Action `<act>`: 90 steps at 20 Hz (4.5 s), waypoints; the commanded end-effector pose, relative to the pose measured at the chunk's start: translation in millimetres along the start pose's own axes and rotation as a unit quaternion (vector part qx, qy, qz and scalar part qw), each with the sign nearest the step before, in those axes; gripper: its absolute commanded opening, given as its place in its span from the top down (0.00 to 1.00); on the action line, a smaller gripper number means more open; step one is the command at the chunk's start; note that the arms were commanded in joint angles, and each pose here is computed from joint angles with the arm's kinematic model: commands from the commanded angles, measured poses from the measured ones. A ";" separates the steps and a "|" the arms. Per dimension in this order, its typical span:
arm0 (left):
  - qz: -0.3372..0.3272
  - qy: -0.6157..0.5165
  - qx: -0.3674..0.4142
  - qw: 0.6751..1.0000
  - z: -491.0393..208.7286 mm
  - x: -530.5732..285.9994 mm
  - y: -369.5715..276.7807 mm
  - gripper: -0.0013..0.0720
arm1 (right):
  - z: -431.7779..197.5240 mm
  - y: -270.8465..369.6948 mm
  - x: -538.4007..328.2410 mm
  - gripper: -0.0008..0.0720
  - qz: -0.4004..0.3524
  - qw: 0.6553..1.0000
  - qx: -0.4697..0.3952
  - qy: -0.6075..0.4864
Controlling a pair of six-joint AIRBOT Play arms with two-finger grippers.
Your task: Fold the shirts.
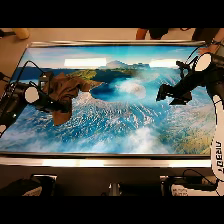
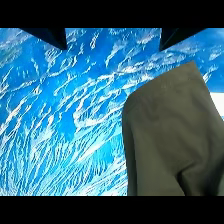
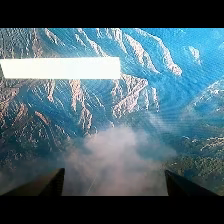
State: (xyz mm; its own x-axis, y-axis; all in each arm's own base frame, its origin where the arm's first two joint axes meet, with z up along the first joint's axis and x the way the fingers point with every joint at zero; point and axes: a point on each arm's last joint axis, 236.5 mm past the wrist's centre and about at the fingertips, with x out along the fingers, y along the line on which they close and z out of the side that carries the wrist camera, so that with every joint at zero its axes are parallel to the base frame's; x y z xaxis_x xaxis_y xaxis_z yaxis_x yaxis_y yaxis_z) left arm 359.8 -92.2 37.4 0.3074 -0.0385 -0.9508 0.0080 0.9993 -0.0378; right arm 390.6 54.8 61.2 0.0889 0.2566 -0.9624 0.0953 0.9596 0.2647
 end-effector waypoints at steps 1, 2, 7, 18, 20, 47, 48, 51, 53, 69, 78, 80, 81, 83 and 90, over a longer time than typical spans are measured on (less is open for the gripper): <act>-0.022 -0.073 0.000 0.997 35.1 0.0 -10.8 0.00 | 7.0 1.1 0.1 0.07 0.002 1.000 0.000 -0.015; -0.031 -0.103 0.002 0.994 49.9 -0.3 -16.0 0.00 | 11.0 1.6 0.0 0.07 0.003 1.000 0.000 -0.023; 0.043 -0.075 -0.022 0.996 88.5 57.0 40.7 0.22 | 35.8 8.7 -2.7 0.07 0.018 0.997 0.004 -0.076; -0.100 0.086 -0.102 0.986 68.4 139.1 -15.9 0.95 | 37.2 8.0 -3.3 0.07 0.016 0.997 -0.002 -0.079; -0.133 -0.012 -0.002 0.991 102.3 81.6 -52.1 0.95 | 39.1 4.1 -9.8 0.07 0.006 0.996 -0.006 -0.092; -0.214 0.193 -0.051 0.956 -45.8 114.6 -92.0 0.06 | -76.9 -47.0 83.1 0.04 -0.041 0.993 -0.022 0.104; -0.230 0.196 -0.054 0.952 -55.5 119.0 -104.0 0.06 | -80.8 -47.9 90.2 0.04 -0.037 0.992 -0.027 0.118; -0.237 0.177 -0.051 0.954 -59.1 127.2 -124.0 0.06 | -89.5 -51.4 101.4 0.04 -0.038 0.988 -0.022 0.149; -0.249 0.160 -0.054 0.954 -53.3 126.5 -138.9 0.06 | -90.9 -54.0 106.1 0.04 -0.038 0.986 -0.030 0.158; -0.262 -0.024 0.004 0.965 27.0 58.6 -146.2 0.95 | -134.9 -15.3 138.4 0.96 0.073 0.972 -0.014 0.223; -0.139 -0.585 0.030 0.799 109.0 -429.8 -8.4 0.95 | -28.0 50.4 -310.6 0.96 0.012 0.863 -0.075 -0.500; -0.153 -0.650 0.016 0.744 75.8 -494.4 4.0 0.95 | -67.1 58.4 -369.1 0.96 0.058 0.812 -0.037 -0.579; -0.177 -0.661 0.014 0.729 62.5 -510.5 -0.9 0.95 | -83.8 63.8 -380.0 0.96 0.080 0.803 -0.029 -0.590; -0.213 -0.660 0.017 0.721 52.2 -519.0 -12.8 0.95 | -103.3 69.9 -378.5 0.96 0.097 0.809 -0.032 -0.579; -0.133 -0.749 0.034 0.648 104.3 -542.5 3.2 0.95 | -129.1 43.7 -259.5 0.96 0.044 0.939 0.008 -0.342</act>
State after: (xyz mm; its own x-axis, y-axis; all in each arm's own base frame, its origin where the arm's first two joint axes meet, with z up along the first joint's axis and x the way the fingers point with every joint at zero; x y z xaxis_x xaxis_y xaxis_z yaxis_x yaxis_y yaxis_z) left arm 279.3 -79.5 561.7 0.8980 -0.2756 0.3431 0.3329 0.9353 -0.1200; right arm 262.9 44.9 372.7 0.8725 0.1936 -0.4486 -0.0177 0.9301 0.3669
